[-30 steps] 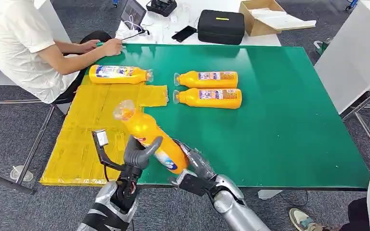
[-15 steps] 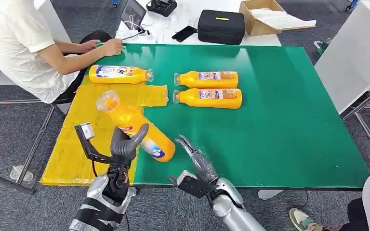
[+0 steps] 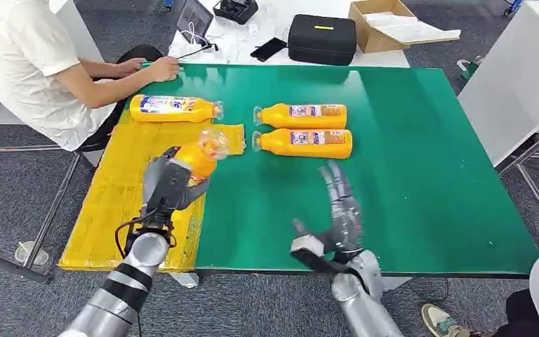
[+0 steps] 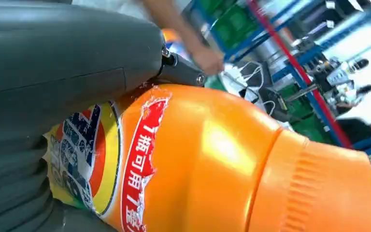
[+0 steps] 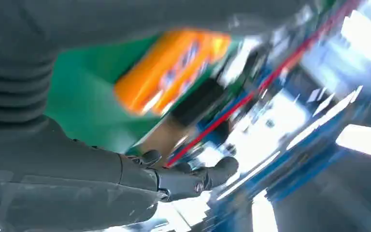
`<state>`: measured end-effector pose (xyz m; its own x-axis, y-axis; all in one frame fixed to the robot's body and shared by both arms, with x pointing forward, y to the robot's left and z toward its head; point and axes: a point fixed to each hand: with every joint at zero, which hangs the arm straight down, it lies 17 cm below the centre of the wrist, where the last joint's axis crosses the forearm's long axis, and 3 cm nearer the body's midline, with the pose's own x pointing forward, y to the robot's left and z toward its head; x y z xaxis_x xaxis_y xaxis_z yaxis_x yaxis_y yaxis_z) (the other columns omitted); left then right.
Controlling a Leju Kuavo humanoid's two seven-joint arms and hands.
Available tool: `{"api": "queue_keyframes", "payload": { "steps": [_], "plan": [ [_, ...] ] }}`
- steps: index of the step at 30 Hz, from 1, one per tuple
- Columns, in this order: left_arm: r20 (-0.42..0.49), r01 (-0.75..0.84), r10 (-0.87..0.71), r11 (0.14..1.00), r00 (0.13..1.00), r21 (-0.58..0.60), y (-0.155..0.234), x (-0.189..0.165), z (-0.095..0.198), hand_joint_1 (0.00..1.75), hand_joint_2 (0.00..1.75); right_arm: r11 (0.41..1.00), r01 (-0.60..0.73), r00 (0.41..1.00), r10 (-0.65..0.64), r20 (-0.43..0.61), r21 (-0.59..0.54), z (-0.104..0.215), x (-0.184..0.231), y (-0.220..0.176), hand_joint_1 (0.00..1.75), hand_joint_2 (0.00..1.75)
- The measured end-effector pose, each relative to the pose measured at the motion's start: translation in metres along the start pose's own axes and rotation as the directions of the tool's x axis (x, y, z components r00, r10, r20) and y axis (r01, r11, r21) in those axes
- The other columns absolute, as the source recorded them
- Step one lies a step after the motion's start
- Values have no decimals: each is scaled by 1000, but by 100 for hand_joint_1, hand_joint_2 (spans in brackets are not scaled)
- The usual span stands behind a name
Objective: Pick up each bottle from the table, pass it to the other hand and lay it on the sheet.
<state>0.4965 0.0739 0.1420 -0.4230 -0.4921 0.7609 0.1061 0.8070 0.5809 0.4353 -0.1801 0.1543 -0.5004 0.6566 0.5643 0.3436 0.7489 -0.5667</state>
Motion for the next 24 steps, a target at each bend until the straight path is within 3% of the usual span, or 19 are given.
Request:
{"api": "queue_keyframes", "payload": {
  "steps": [3, 14, 15, 16, 17, 18, 24],
  "plan": [
    [-8, 146, -147, 986, 989, -86, -6, -19, -3, 175, 175, 996, 73, 997, -75, -32, -55, -8, -2, -15, 0, 175],
    [-144, 239, -310, 898, 940, -369, -20, -93, 5, 175, 175, 966, 252, 965, -255, -67, -54, -9, 1, -13, 0, 175],
    [-164, 231, -316, 889, 935, -395, -21, -99, 8, 105, 175, 963, 264, 961, -268, -71, -53, -9, 1, -13, 0, 175],
    [-183, 222, -321, 881, 929, -418, -23, -105, 11, 65, 175, 960, 276, 957, -279, -73, -52, -9, 1, -12, 0, 175],
    [-202, 217, -330, 874, 922, -435, -22, -111, 12, 65, 175, 957, 286, 954, -289, -76, -52, -9, 1, -11, 0, 175],
    [-217, 216, -340, 868, 915, -447, -21, -115, 13, 9, 175, 955, 292, 952, -296, -78, -53, -9, 2, -11, 0, 175],
    [-294, 205, -392, 836, 872, -510, -16, -139, 22, 0, 175, 945, 323, 942, -326, -83, -49, -9, 4, -8, 0, 175]
  ]
}}
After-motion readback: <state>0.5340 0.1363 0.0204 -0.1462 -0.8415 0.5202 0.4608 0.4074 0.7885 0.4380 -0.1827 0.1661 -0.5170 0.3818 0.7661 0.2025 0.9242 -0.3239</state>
